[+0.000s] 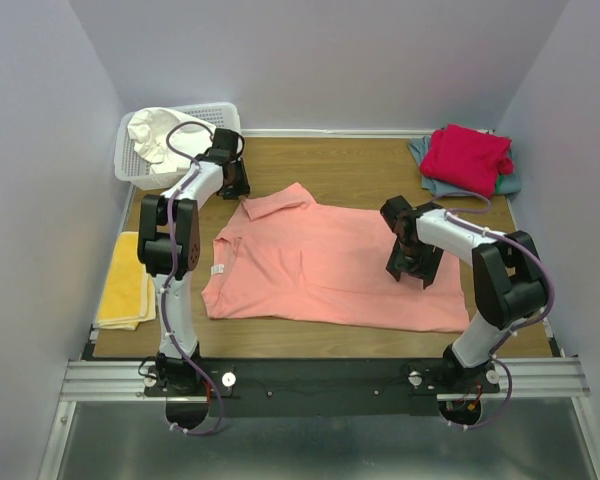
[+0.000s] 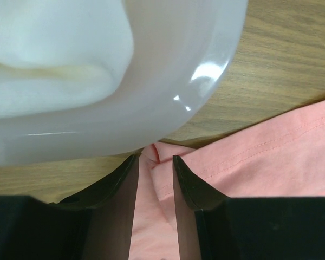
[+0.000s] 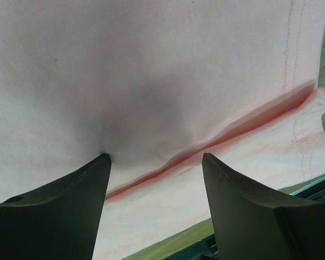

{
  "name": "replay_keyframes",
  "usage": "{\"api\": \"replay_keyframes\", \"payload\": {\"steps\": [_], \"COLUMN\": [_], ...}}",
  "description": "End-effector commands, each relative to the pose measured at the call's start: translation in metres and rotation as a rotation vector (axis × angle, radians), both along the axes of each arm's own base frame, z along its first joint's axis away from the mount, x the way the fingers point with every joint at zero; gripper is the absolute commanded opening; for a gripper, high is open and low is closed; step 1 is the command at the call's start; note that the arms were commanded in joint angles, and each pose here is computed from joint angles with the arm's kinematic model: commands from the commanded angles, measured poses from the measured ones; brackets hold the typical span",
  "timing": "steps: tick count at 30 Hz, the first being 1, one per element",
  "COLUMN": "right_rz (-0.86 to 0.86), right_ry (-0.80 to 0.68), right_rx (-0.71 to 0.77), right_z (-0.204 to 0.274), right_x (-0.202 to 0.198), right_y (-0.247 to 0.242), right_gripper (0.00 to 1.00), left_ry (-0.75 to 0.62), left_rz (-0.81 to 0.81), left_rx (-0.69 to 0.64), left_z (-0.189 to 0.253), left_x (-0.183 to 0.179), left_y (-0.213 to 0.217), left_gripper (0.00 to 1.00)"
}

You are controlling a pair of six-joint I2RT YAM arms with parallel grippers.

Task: Fold and stack the t-shirts
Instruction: Fold the tshirt

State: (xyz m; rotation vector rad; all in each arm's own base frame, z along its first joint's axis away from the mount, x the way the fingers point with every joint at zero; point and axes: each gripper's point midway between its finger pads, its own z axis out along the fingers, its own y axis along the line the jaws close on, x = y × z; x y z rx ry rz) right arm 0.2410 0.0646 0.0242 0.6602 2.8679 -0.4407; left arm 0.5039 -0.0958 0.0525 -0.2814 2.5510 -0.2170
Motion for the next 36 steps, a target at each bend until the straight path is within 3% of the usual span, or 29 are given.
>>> {"api": "replay_keyframes", "payload": {"steps": [1,12,20,29,31,36], "right_rz": [0.001,0.014,0.026,0.033,0.035,0.033], "right_ry": [0.000,0.007,0.010,0.013,0.015,0.011], "right_rx": [-0.072,-0.075,-0.081,-0.082,-0.082,-0.086], "right_z": [-0.001,-0.004,-0.006,-0.006,-0.007,-0.006], "right_x": [0.005,0.012,0.015,0.017,0.018,0.019], "right_y": [-0.010,-0.008,-0.008,-0.007,-0.007,-0.007], "right_gripper": [0.77,0.77,0.77,0.77,0.77,0.77], "left_ry": [0.010,0.052,0.083,0.094,0.090,0.051], "left_rz": [-0.026,0.031,0.013,0.004,0.005,-0.005], "left_rx": [-0.001,0.076,0.055,0.045,0.042,0.033], "left_z": [0.003,-0.003,-0.018,-0.023,-0.021,-0.004], "left_x": [-0.001,-0.015,-0.021,-0.020,-0.018,-0.012], "left_y": [-0.008,0.001,-0.006,-0.011,-0.012,-0.016], "left_gripper": [0.38,0.36,0.34,0.13,0.00,0.00]}}
